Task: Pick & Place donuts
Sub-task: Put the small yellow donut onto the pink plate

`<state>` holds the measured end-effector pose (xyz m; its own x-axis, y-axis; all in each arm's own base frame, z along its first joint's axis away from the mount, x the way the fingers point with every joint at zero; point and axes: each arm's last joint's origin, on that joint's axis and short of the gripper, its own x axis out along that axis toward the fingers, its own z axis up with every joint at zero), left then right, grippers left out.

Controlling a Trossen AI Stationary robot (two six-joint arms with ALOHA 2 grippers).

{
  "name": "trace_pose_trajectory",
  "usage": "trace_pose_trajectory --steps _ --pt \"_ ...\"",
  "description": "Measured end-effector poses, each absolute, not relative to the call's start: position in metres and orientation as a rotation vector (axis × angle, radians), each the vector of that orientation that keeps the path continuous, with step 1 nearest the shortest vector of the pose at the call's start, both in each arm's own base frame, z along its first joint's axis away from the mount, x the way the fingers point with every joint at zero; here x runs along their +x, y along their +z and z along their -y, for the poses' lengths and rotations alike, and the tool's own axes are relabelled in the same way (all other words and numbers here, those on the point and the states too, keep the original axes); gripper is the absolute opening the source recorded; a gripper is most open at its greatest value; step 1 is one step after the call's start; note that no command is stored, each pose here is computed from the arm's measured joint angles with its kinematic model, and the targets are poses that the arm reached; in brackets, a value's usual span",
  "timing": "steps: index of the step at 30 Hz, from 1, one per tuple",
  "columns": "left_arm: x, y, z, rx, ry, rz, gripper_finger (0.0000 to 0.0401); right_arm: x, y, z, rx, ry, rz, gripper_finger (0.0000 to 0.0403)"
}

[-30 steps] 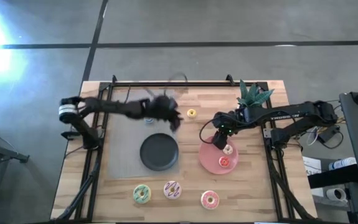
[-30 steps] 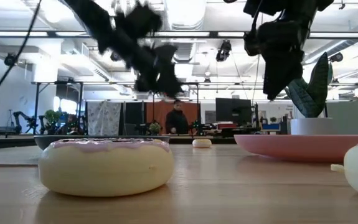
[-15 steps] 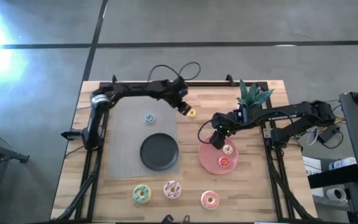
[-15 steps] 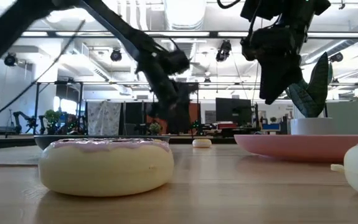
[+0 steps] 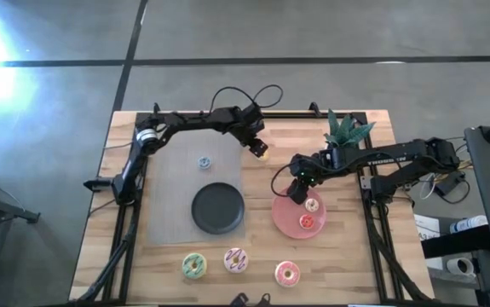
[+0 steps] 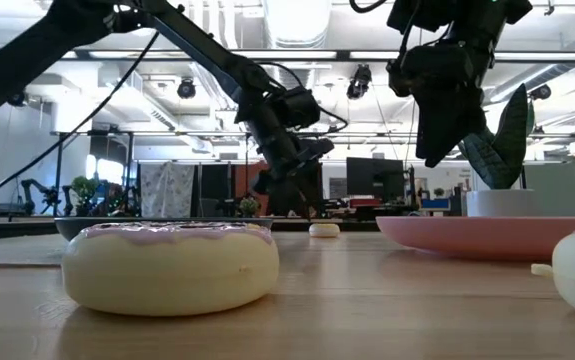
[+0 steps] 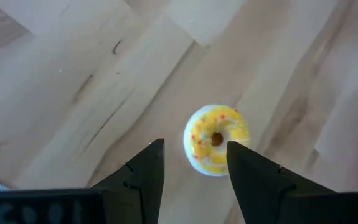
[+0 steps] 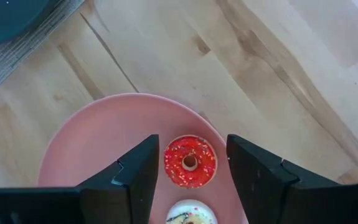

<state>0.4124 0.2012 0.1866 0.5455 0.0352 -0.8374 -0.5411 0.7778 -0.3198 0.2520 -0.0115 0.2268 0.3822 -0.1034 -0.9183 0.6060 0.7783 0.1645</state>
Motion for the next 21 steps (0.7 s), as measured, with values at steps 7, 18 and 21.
trace_pose_trajectory --steps 7,18,21 --pt "0.416 0.182 -0.199 -0.599 0.389 -0.942 0.0147 0.252 0.226 0.012 0.51 -0.487 -1.093 0.0178" --pt "0.413 0.194 -0.191 -0.617 0.301 -0.945 0.0147 0.252 0.226 0.012 0.512 -0.488 -1.092 0.0168" --pt "0.411 0.217 -0.177 -0.523 0.245 -0.925 0.0147 0.253 0.227 0.015 0.526 -0.495 -1.075 0.0166"
